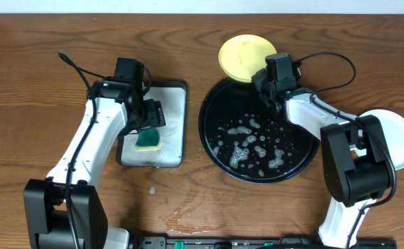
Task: Clean dirty plates on tray and stack at the side
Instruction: 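Reach the right gripper to the yellow plate and grip its rim, then pull the yellow plate into the soapy water with the right gripper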
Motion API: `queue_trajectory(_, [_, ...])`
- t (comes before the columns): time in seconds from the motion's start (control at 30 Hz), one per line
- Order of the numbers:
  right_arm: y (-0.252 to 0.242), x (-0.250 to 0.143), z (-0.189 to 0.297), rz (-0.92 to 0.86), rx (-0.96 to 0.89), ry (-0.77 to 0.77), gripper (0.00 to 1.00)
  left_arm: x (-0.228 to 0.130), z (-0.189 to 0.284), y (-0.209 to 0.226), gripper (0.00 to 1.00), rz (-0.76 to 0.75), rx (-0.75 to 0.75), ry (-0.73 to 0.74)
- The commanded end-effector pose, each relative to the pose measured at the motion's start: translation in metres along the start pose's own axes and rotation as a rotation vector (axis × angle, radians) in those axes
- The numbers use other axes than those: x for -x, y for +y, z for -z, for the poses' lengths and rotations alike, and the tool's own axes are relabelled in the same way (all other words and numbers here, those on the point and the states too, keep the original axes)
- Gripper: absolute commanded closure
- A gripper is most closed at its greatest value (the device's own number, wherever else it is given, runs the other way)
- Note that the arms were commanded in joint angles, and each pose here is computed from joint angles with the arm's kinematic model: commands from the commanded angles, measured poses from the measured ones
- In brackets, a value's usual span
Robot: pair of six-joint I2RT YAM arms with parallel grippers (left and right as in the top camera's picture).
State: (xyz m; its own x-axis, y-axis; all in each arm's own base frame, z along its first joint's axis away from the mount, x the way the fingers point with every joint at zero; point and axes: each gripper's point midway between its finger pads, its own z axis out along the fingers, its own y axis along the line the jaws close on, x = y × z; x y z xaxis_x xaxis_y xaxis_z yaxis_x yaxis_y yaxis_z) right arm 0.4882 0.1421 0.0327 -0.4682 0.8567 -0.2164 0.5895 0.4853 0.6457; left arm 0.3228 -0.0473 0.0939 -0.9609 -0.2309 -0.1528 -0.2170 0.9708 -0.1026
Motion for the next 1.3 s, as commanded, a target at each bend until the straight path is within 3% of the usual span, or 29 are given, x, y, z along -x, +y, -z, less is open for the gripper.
queue_trajectory(0.0, [-0.01,-0.007,-0.002,0.032,-0.044,0.003,0.82,-0.001,-0.002,0.002,0.17,-0.003,0.009,0.008])
queue_trajectory(0.07, [-0.019,-0.01,-0.002,0.034,-0.081,0.013,0.86,-0.001,-0.002,0.002,0.17,-0.003,0.009,0.008])
queue_trajectory(0.13, [-0.028,-0.015,-0.001,0.038,-0.121,0.03,0.99,-0.001,-0.002,0.002,0.17,-0.003,0.009,0.008])
queue_trajectory(0.47, [-0.027,-0.027,0.027,0.327,-0.131,0.139,0.99,-0.001,-0.002,0.002,0.17,-0.003,0.009,0.008])
queue_trajectory(0.87, [-0.013,-0.011,0.145,1.048,-0.119,0.175,0.99,-0.001,-0.002,0.002,0.17,-0.003,0.009,0.008])
queue_trajectory(1.1, [-0.079,-0.03,0.17,1.083,-0.316,0.405,0.99,-0.001,-0.002,0.002,0.17,-0.003,0.009,0.008])
queue_trajectory(1.27, [-0.1,-0.035,0.16,1.088,-0.357,0.454,0.99,-0.001,-0.002,0.002,0.17,-0.003,0.009,0.008])
